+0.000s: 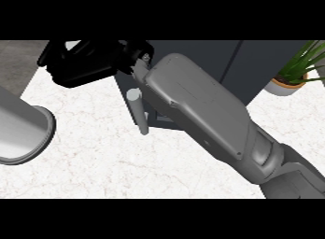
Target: Pick up the wine, place it into the cabinet and close the cabinet
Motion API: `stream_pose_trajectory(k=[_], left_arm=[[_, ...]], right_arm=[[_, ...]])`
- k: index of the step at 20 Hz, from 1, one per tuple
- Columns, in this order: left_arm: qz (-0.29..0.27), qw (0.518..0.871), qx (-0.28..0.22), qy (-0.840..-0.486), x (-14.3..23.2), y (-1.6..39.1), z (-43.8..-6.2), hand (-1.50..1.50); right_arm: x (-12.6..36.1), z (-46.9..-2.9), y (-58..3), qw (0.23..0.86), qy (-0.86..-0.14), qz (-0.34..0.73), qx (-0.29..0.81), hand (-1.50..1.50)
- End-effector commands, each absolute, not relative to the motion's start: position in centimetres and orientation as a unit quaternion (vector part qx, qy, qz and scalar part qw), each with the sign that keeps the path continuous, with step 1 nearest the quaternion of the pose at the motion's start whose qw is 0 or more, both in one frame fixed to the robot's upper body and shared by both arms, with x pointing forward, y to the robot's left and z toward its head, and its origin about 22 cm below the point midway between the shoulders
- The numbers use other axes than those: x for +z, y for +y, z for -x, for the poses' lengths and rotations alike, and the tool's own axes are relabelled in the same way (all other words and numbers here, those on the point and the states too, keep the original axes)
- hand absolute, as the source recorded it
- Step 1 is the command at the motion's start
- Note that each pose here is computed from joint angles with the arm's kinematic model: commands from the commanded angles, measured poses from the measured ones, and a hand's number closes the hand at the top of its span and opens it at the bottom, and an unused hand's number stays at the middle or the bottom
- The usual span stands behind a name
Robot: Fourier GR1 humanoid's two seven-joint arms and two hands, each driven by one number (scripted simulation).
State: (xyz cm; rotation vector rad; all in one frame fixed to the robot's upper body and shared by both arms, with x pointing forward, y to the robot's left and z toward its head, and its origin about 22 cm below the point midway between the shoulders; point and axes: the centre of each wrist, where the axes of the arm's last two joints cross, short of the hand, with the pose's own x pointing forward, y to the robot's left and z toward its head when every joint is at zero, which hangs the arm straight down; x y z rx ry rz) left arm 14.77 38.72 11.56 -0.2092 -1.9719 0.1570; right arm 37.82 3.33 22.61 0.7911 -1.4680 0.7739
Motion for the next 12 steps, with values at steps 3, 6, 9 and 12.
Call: stream_pose_trajectory(k=[3,6,9,12], left_arm=[[0.122,0.549,0.064,-0.825,11.5,37.5,-14.5,-1.50],[0.128,0.548,0.064,-0.824,11.7,37.1,-15.0,-1.50],[0.140,0.545,0.068,-0.824,11.9,36.4,-15.3,-1.50],[0.154,0.551,0.062,-0.818,11.9,35.7,-15.5,-1.50]], right_arm=[[21.2,-43.3,-5.3,0.654,-0.676,-0.251,0.228,1.50],[19.7,-43.4,-6.1,0.660,-0.677,-0.249,0.211,1.50],[21.0,-43.5,-6.0,0.648,-0.683,-0.261,0.211,1.50],[20.4,-43.5,-5.7,0.652,-0.680,-0.258,0.213,1.50]])
